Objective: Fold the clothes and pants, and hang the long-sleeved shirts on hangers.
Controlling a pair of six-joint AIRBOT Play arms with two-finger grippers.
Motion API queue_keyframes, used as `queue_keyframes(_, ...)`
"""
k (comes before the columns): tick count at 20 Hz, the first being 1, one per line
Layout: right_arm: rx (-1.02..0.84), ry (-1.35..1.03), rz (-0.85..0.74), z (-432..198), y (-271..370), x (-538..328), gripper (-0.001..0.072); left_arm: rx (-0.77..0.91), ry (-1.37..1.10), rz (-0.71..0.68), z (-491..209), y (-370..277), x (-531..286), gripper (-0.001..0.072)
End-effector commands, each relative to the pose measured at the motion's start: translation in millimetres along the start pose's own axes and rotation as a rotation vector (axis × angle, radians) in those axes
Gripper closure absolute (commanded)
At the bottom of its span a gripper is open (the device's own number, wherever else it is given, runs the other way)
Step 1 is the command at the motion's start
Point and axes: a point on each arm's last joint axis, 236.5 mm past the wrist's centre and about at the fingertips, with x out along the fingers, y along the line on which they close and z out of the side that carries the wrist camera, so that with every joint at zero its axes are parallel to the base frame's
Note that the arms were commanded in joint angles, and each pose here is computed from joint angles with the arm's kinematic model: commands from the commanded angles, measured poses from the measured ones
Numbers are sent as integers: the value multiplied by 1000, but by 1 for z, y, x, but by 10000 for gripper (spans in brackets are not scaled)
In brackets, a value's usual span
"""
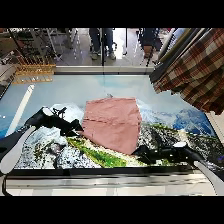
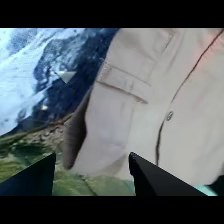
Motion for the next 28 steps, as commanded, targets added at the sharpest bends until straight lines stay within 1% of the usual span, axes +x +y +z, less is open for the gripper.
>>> queue_keyframes(1,65,-71,39,18,0,25,151,-89,-39,-78,15,-10,14,352)
queue_keyframes(2,78,-92,62,24,4,29,260,-103,-61,-91,21,-11,16,526)
queue_keyframes(3,82,-98,70,27,7,31,499,-106,-75,-93,25,-11,16,698)
queue_keyframes(4,65,-102,76,30,12,30,691,-111,-72,-104,24,-14,15,693)
queue_keyframes(5,29,-96,87,30,19,27,695,-96,-57,-121,20,-19,14,694)
queue_keyframes(7,-84,-71,105,26,40,9,697,30,-21,-165,6,-35,-3,695)
queue_keyframes(10,-375,-47,93,4,86,-45,698,243,-12,-220,-23,-70,-66,696)
queue_keyframes(12,-575,-134,18,-12,126,-104,698,402,-15,-257,-55,-104,-133,695)
queue_keyframes(14,-771,-353,-125,-34,172,-180,698,581,-37,-257,-101,-137,-204,695)
queue_keyframes(16,-996,-661,-226,-85,236,-260,698,755,-115,-233,-156,-167,-269,695)
queue_keyframes(17,-1092,-794,-231,-119,268,-291,698,835,-183,-232,-183,-184,-297,695)
queue_keyframes(18,-1165,-917,-214,-151,298,-318,698,938,-303,-222,-205,-203,-325,695)
queue_keyframes(19,-1219,-1029,-185,-180,325,-343,698,1005,-443,-211,-219,-221,-351,695)
queue_keyframes(20,-1256,-1097,-169,-194,343,-360,698,1039,-596,-218,-226,-240,-376,695)
queue_keyframes(21,-1259,-1137,-176,-189,354,-372,698,1040,-701,-220,-226,-249,-393,696)
queue_keyframes(22,-1222,-1127,-201,-164,353,-376,698,998,-746,-206,-217,-249,-399,696)
queue_keyframes(23,-1164,-1059,-223,-129,344,-368,698,944,-728,-198,-203,-243,-393,696)
queue_keyframes(26,-936,-732,-233,-2,285,-302,698,758,-538,-221,-135,-212,-329,694)
queue_keyframes(28,-769,-523,-229,78,219,-235,698,589,-438,-239,-77,-184,-261,694)
